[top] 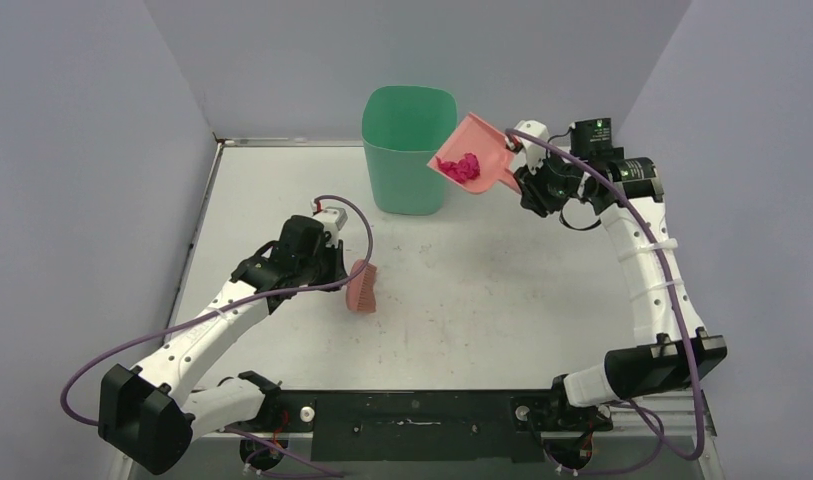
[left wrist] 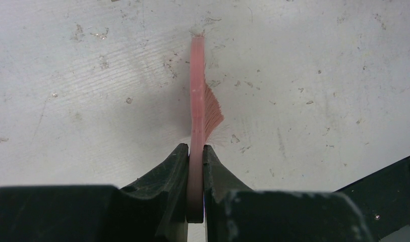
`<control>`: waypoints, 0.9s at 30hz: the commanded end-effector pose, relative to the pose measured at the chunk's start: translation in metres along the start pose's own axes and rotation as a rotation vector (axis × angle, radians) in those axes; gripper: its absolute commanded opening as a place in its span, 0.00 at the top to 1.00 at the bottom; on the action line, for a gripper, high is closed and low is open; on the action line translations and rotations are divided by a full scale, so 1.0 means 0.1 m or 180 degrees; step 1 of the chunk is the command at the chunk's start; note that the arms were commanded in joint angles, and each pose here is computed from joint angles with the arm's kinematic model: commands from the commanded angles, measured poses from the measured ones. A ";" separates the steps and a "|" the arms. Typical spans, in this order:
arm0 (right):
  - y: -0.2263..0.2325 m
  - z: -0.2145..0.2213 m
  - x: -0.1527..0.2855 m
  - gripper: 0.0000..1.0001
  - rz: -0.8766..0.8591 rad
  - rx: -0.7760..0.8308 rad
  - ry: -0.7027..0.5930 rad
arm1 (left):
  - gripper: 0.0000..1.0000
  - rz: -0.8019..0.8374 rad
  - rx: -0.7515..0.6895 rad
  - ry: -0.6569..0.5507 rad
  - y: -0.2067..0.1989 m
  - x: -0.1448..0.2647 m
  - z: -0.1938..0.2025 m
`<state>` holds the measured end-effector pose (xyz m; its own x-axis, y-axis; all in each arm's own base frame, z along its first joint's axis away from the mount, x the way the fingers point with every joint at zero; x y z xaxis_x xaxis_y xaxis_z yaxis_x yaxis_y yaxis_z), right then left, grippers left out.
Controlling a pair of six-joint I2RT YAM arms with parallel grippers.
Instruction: Sweep away the paper scraps from the table
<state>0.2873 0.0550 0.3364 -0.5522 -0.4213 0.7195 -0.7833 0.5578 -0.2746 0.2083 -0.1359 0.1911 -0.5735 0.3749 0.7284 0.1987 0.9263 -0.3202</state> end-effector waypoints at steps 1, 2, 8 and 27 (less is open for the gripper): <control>-0.28 -0.33 -0.01 0.95 0.0288 -0.0211 -0.0362 | 1.00 -0.0004 0.0011 -0.0098 0.01 -0.02 -0.06; -0.33 -0.37 -0.03 0.95 0.0332 -0.0245 -0.0384 | 1.00 -0.0005 0.0012 -0.0096 0.01 -0.02 -0.05; -0.76 -0.64 -0.09 0.95 0.0852 -0.0268 -0.0432 | 1.00 -0.0017 0.0011 -0.0091 0.03 -0.02 -0.05; -0.86 -1.59 -0.49 0.95 0.2966 0.1191 0.0761 | 1.00 -0.0042 0.0042 -0.0096 0.07 -0.02 -0.05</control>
<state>0.4239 0.1426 0.3984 -0.9081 0.0267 0.4180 -0.3662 0.4335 -0.8234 0.2104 -0.1315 0.1896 -0.5757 0.3671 0.7307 0.1799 0.9285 -0.3247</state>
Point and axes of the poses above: each gripper's point midway between its finger pads, its own x axis back along the fingers, its own y axis along the line the jaws close on, z = x × y, the point moved 7 cm from there along x, back along the fingers, and after that the axes turned 7 degrees about x, right-handed, at the moved point
